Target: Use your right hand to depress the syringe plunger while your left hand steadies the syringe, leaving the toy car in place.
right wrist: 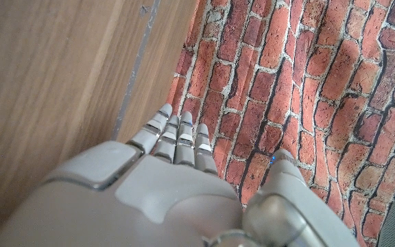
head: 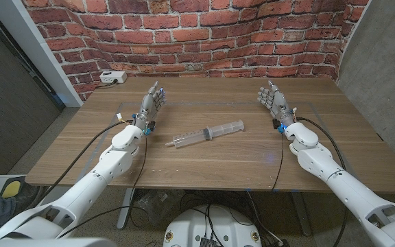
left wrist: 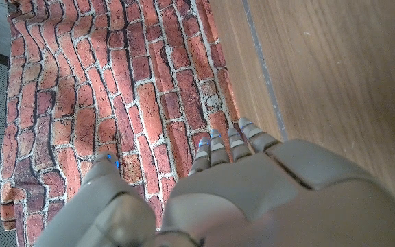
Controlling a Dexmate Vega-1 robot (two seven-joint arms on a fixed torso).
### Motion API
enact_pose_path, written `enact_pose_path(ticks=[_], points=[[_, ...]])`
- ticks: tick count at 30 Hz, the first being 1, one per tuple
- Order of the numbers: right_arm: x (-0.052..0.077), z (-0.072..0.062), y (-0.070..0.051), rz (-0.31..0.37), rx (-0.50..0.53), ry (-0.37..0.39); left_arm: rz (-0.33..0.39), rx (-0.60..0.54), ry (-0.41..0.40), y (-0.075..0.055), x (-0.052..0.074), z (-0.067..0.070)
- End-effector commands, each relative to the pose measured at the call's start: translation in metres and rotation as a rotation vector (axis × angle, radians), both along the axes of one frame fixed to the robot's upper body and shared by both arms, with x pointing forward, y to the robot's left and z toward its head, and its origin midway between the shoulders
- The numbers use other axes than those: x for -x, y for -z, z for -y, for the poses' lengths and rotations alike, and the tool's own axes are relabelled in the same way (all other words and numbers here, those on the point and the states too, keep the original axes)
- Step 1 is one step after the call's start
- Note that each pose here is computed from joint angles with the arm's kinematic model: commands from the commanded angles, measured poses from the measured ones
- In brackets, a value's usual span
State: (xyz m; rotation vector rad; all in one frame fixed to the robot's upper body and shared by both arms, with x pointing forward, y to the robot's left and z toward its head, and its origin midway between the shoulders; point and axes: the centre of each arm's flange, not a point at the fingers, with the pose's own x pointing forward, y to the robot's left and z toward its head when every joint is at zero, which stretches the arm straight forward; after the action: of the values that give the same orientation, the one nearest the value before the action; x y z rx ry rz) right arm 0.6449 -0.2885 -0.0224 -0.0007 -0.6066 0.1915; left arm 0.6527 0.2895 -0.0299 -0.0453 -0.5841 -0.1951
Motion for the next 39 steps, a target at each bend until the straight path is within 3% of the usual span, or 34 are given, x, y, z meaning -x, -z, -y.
enact_pose_path(ticks=[1,6,11,22,30,35,39], points=[[0.011,-0.003,-0.003,0.027,0.018,0.018,0.006,0.002,-0.016,0.001,0.007,0.002],[0.016,-0.003,-0.004,0.041,0.028,0.022,0.016,-0.009,-0.027,0.002,0.018,0.000],[0.022,-0.001,-0.005,0.053,0.070,0.042,0.007,-0.008,0.018,0.002,0.031,0.002],[0.025,0.005,-0.007,0.084,0.058,0.014,0.080,-0.095,-0.128,-0.003,0.069,-0.002],[0.030,0.010,-0.007,0.086,0.066,0.003,0.214,-0.091,-0.096,0.003,0.071,-0.001],[0.037,0.015,-0.004,0.080,0.065,0.020,0.230,-0.130,-0.056,0.005,0.072,0.000],[0.040,0.016,-0.003,0.075,0.061,0.022,0.218,-0.137,-0.071,0.007,0.080,0.002]])
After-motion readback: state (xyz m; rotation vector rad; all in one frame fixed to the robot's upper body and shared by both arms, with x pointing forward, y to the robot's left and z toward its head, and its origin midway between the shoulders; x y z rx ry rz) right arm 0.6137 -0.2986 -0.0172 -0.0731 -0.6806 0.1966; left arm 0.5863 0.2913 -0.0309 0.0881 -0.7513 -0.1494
